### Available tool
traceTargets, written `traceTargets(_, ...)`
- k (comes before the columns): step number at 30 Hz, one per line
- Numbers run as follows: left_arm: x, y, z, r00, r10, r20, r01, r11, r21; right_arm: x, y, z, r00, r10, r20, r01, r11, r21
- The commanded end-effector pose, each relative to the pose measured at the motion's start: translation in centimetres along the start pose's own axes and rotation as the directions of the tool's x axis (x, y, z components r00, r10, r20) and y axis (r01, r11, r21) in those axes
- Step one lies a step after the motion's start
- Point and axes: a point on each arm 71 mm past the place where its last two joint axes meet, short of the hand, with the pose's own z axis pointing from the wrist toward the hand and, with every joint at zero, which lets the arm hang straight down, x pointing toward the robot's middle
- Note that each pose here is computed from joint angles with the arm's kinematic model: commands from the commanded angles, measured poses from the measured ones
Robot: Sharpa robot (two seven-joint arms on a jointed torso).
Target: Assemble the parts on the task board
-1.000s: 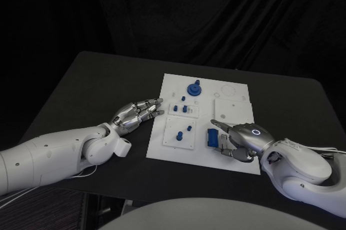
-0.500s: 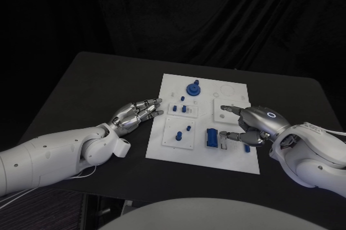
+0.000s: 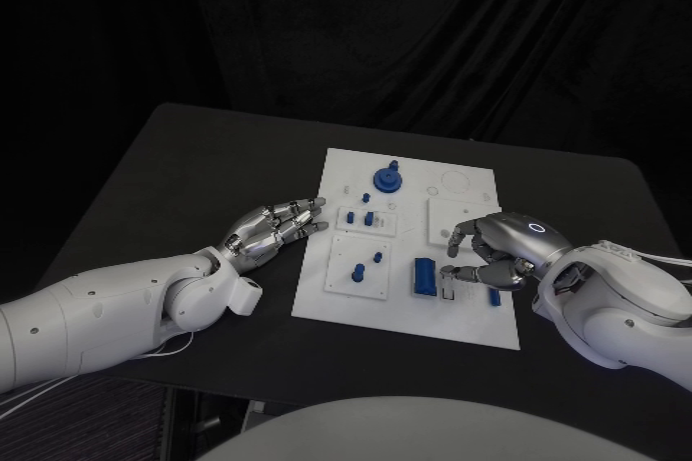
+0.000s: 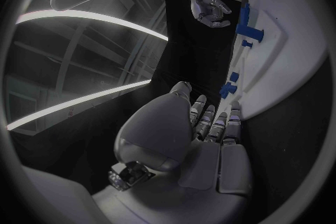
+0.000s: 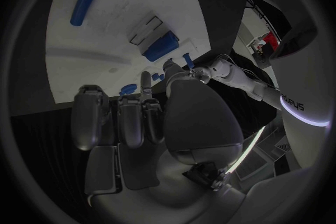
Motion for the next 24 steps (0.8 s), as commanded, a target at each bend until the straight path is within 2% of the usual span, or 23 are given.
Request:
traceTargets(1,0.04,0.55,-0.2,1.0,-0.002,0.0,0.002,1.0,-0.025,0.3,0.2,-0.1,1.0,-0.004,0.0,0.004,1.0,-0.024)
traceTargets(24,0.1,0.77,-0.28,1.0,-0.007,-0.002,0.007,1.0,-0.03,1.9,0.9,0.3,0.999,-0.012,-0.039,0.01,0.999,-0.039)
